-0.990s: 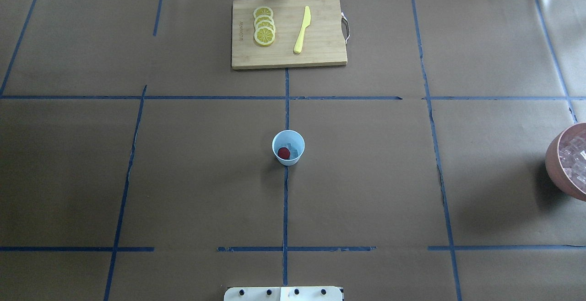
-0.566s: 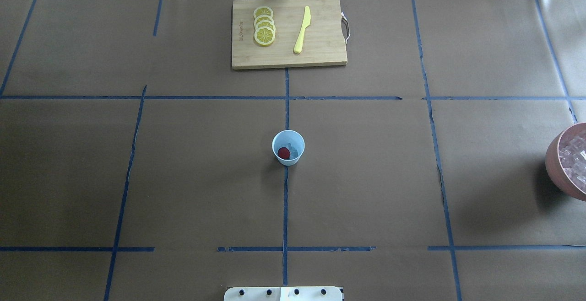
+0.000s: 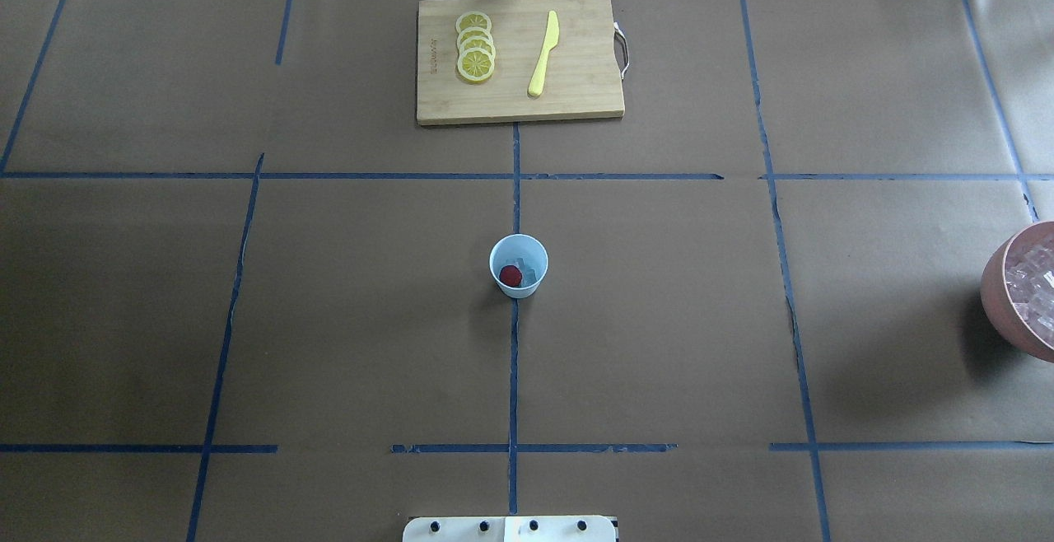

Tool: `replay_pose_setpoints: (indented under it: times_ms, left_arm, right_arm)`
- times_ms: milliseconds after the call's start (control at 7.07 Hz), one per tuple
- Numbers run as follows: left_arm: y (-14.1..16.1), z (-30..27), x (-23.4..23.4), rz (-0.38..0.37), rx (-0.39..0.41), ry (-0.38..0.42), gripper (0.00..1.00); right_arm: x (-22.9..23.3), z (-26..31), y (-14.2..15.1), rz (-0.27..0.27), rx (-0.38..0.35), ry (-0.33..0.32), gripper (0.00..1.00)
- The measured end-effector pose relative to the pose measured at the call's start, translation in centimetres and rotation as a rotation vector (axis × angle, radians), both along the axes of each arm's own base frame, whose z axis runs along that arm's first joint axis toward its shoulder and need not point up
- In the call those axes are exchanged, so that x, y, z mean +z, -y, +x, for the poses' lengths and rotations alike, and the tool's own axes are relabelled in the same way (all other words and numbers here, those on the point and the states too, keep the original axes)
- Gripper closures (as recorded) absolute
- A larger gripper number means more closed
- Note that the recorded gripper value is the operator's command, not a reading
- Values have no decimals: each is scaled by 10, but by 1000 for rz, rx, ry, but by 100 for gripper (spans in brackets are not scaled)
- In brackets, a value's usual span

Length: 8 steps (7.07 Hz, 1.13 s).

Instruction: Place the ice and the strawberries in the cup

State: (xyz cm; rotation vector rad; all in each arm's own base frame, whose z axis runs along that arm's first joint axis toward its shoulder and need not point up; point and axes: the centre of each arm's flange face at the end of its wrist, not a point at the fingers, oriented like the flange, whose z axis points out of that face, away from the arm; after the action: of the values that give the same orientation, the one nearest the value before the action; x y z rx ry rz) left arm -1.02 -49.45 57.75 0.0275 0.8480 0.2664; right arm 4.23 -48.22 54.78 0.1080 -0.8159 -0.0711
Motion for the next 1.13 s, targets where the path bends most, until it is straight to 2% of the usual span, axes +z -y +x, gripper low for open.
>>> replay_pose_setpoints:
  times_ms: [566,1131]
  left_arm:
    - [1,3,-1,2,5,0,0]
    - [4,6,-5,28,9,-7,0]
  right_arm:
    - [-8,0,3,38,-2,3,1]
    - [-8,0,3,46,-2,3,1]
